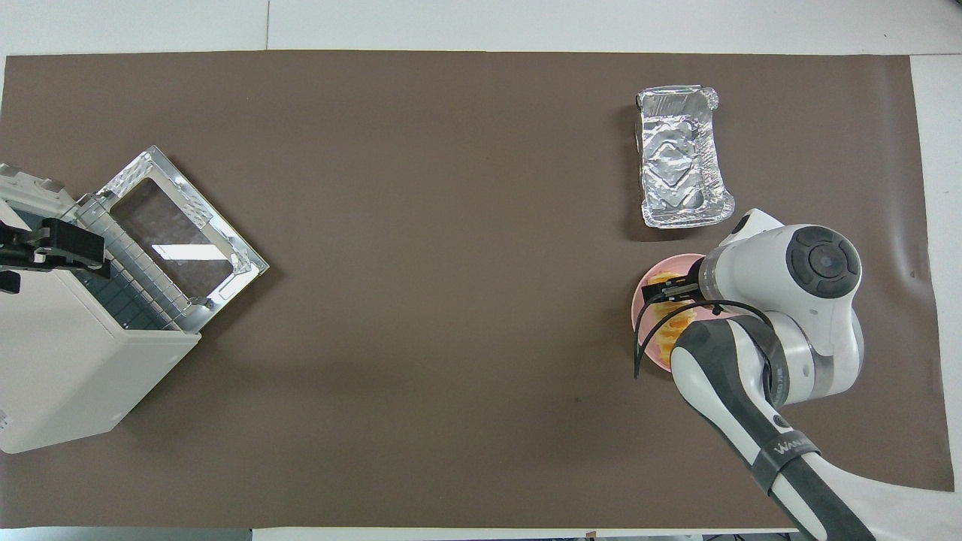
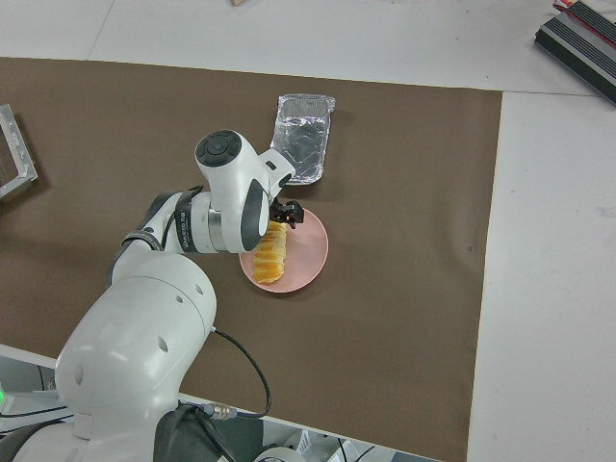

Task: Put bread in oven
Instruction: 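Lower the right gripper onto the orange bread on the pink plate and grasp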

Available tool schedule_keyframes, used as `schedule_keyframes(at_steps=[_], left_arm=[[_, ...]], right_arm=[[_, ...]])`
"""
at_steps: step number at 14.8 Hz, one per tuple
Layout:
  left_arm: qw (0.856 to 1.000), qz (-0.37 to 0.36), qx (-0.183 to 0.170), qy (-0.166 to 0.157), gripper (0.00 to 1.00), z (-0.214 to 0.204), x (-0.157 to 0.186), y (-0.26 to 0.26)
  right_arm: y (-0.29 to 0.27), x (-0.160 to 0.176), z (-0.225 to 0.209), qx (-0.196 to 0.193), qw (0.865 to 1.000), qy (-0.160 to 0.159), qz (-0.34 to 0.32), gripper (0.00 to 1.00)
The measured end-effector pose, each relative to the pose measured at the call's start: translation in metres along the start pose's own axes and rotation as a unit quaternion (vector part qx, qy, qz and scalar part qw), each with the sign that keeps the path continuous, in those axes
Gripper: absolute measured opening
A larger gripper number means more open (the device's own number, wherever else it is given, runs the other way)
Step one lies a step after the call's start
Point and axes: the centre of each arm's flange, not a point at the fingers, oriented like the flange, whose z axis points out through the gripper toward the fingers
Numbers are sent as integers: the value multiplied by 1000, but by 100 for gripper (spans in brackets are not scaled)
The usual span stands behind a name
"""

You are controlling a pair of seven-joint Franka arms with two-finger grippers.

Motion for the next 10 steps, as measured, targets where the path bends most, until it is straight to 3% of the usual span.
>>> schedule_keyframes(at_steps=[10], left_arm=[[1000,0,0,0,100,0,0,0]], right_arm=[[0,-4,10,0,1000,12,0,98]])
